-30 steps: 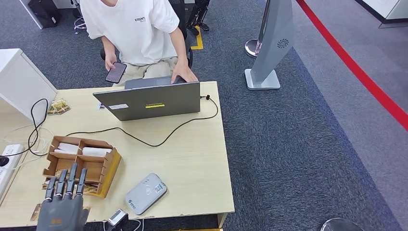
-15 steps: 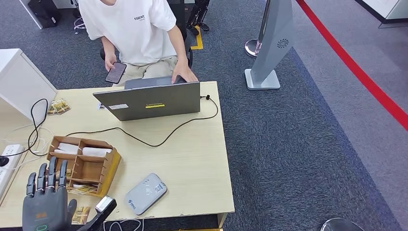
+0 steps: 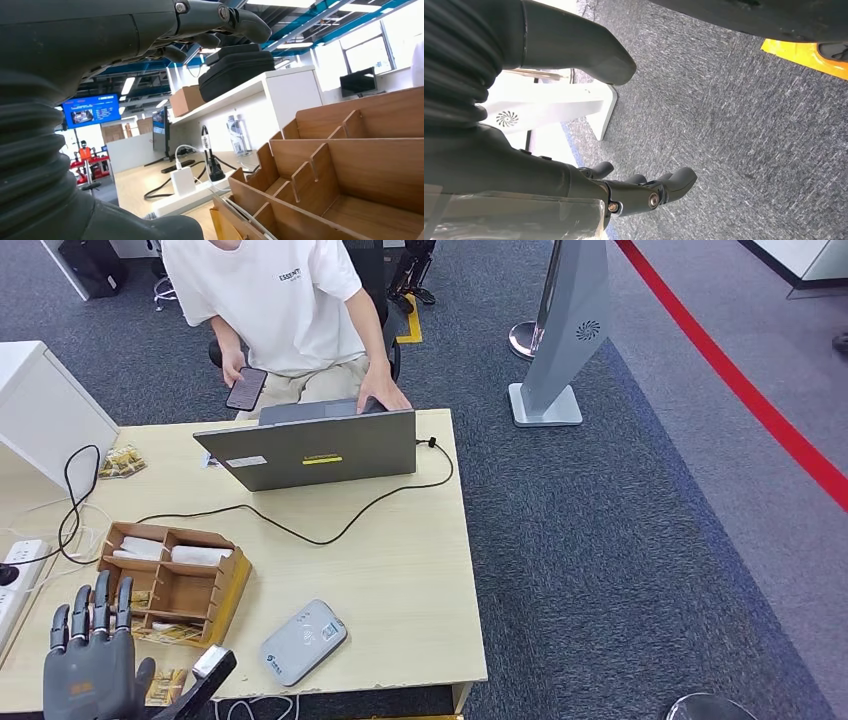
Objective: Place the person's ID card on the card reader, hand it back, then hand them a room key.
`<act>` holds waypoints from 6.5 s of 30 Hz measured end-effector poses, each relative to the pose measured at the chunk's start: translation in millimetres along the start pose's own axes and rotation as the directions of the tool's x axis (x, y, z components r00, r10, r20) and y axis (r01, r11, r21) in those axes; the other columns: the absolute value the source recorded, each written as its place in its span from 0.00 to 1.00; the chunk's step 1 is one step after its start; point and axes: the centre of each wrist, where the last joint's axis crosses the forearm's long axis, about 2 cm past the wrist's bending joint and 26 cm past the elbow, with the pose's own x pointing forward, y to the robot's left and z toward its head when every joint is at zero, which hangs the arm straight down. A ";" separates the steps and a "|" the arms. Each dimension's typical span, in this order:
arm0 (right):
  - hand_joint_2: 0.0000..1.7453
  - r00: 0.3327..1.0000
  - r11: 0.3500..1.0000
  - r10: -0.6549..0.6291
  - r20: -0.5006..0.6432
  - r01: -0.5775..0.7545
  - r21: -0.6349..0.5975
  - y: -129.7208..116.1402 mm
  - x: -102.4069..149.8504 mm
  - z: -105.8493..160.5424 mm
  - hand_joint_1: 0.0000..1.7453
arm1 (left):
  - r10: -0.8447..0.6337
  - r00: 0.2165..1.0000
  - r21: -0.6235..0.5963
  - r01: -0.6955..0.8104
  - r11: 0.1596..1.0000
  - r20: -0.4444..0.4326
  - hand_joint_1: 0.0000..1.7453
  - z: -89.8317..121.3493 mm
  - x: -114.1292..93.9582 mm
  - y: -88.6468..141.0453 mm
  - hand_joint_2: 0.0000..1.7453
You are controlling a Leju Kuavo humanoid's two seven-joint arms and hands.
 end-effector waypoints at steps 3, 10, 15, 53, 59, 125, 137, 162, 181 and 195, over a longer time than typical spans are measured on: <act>1.00 1.000 1.000 0.001 0.001 -0.001 0.000 -0.1 0.2 0.0 0.00 | 0.004 1.000 0.013 -0.004 1.000 -0.002 0.00 -2.5 -0.1 -1.6 1.00; 1.00 1.000 1.000 0.004 0.007 -0.004 -0.002 -0.4 0.5 0.0 0.00 | 0.029 0.999 0.094 -0.025 0.995 -0.036 0.00 -11.4 0.9 -7.7 1.00; 1.00 1.000 1.000 0.004 0.007 -0.004 -0.002 -0.5 0.5 0.0 0.00 | 0.028 0.999 0.093 -0.025 0.995 -0.039 0.00 -14.3 1.9 -11.6 1.00; 1.00 1.000 1.000 0.018 0.012 -0.018 -0.004 -0.4 0.8 0.1 0.00 | 0.048 0.995 -0.031 -0.046 0.998 0.083 0.00 -8.9 37.2 -37.3 1.00; 1.00 1.000 1.000 0.019 0.012 -0.018 -0.004 -0.4 0.8 0.1 0.00 | 0.055 0.995 -0.057 -0.050 0.997 0.083 0.00 -6.4 41.8 -40.4 1.00; 1.00 1.000 1.000 0.021 0.003 -0.021 -0.004 -0.4 0.5 0.0 0.00 | 0.015 1.000 -0.107 -0.014 0.994 0.007 0.00 -2.6 21.8 -32.8 1.00; 1.00 1.000 1.000 0.021 0.003 -0.021 -0.004 -0.5 0.5 0.0 0.00 | 0.012 1.000 -0.105 -0.013 0.994 -0.003 0.00 -3.3 20.5 -35.5 1.00; 1.00 1.000 1.000 0.021 0.008 -0.021 -0.004 -0.4 0.5 0.0 0.00 | 0.018 0.999 -0.153 -0.012 0.988 0.038 1.00 -5.5 23.3 -38.1 1.00; 1.00 1.000 1.000 -0.005 -0.005 0.005 -0.002 0.3 -0.9 -0.1 0.00 | 0.036 0.997 -0.081 -0.031 0.996 0.062 1.00 3.6 19.5 -7.5 1.00; 1.00 0.998 0.998 -0.056 -0.021 0.056 0.004 1.9 -4.3 -0.4 0.00 | -0.061 0.964 0.057 0.048 0.997 0.259 1.00 23.5 -7.4 69.8 1.00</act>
